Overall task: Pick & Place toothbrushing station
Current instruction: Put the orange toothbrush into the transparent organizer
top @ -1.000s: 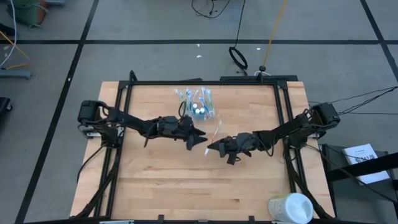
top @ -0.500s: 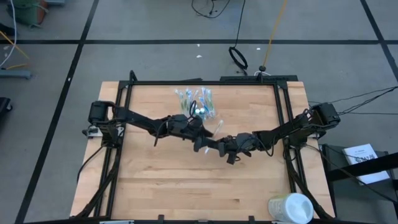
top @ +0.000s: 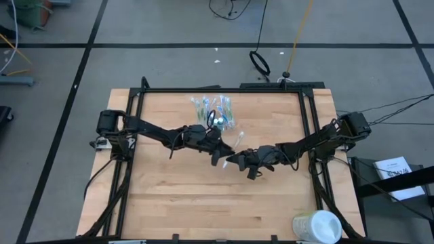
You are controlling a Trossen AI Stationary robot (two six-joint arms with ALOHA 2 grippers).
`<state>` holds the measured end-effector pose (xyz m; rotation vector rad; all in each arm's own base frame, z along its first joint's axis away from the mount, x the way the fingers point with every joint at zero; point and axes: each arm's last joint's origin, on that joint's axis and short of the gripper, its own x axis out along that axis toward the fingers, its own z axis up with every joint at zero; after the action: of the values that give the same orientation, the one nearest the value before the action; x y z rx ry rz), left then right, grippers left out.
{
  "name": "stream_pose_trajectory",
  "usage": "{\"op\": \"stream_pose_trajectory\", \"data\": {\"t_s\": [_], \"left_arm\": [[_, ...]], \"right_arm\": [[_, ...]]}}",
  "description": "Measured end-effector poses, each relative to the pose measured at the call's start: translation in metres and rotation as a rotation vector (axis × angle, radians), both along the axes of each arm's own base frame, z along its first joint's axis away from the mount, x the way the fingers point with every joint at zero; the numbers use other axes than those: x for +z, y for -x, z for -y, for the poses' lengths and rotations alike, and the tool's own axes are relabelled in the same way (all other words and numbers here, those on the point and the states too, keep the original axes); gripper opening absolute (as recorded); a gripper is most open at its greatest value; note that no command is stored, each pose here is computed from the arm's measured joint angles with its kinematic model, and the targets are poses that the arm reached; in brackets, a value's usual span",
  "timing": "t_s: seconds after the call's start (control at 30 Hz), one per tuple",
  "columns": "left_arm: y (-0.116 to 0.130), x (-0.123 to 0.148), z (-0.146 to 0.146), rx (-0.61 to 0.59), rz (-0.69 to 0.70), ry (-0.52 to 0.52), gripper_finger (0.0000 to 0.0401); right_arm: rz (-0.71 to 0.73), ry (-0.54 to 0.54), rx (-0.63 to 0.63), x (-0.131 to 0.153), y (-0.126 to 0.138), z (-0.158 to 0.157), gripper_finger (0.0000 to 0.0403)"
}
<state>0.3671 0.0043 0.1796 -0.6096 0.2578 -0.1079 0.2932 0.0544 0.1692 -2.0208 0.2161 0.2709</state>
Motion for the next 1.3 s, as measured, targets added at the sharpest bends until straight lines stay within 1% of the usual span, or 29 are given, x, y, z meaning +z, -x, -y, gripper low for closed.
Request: {"op": "stream_pose_trajectory", "data": {"t_s": [0.17, 0.33, 0.4, 0.47, 0.53, 0.6, 0.7, 0.8, 0.87, 0.9, 1.0, 1.07, 1.1, 1.17, 1.23, 1.3], "left_arm": [[0.0, 0.0, -0.001, 0.028, 0.004, -0.011, 0.0051], [0.0, 0.001, -0.005, 0.035, 0.01, -0.016, 0.0011], [0.0, 0.001, -0.007, 0.042, 0.011, -0.015, 0.0011], [0.0, 0.001, -0.012, 0.054, 0.011, -0.016, 0.0021], [0.0, 0.001, -0.018, 0.07, 0.01, -0.016, 0.0026], [0.001, 0.001, -0.024, 0.065, 0.012, -0.02, 0.002], [0.002, 0.004, -0.032, 0.057, 0.022, -0.044, 0.0008], [0.005, 0.01, -0.041, 0.069, 0.04, -0.1, 0.0016], [0.008, 0.018, -0.044, 0.074, 0.064, -0.15, 0.0017], [0.01, 0.022, -0.044, 0.074, 0.073, -0.172, 0.0014], [0.015, 0.036, -0.045, 0.091, 0.097, -0.235, 0.0006], [0.021, 0.049, -0.045, 0.115, 0.126, -0.281, 0.001], [0.023, 0.055, -0.046, 0.13, 0.138, -0.309, 0.0014], [0.029, 0.065, -0.045, 0.161, 0.15, -0.373, 0.0017], [0.031, 0.07, -0.043, 0.204, 0.144, -0.436, 0.0011], [0.031, 0.07, -0.04, 0.239, 0.131, -0.498, 0.0006]], "right_arm": [[0.009, -0.008, -0.011, 0.001, 0.0, 0.001, 0.0062], [0.014, -0.121, -0.048, 0.001, 0.0, 0.001, 0.0087], [0.016, -0.159, -0.052, 0.001, 0.0, -0.001, 0.0094], [0.022, -0.195, -0.048, 0.001, 0.001, -0.005, 0.01], [0.032, -0.235, -0.07, 0.002, 0.002, -0.009, 0.0105], [0.059, -0.28, -0.129, 0.003, 0.003, -0.013, 0.0108], [0.112, -0.343, -0.255, 0.005, 0.005, -0.018, 0.0111], [0.18, -0.35, -0.401, 0.008, 0.008, -0.021, 0.0111], [0.264, -0.385, -0.501, 0.013, 0.009, -0.021, 0.011], [0.314, -0.429, -0.53, 0.018, 0.01, -0.019, 0.0109], [0.452, -0.584, -0.558, 0.04, 0.013, -0.008, 0.0105], [0.518, -0.678, -0.579, 0.054, 0.017, 0.001, 0.0103], [0.555, -0.746, -0.586, 0.06, 0.019, 0.008, 0.0102], [0.623, -0.93, -0.593, 0.07, 0.023, 0.02, 0.0101], [0.668, -1.146, -0.584, 0.077, 0.026, 0.032, 0.01], [0.644, -1.354, -0.563, 0.079, 0.028, 0.042, 0.01]]}}
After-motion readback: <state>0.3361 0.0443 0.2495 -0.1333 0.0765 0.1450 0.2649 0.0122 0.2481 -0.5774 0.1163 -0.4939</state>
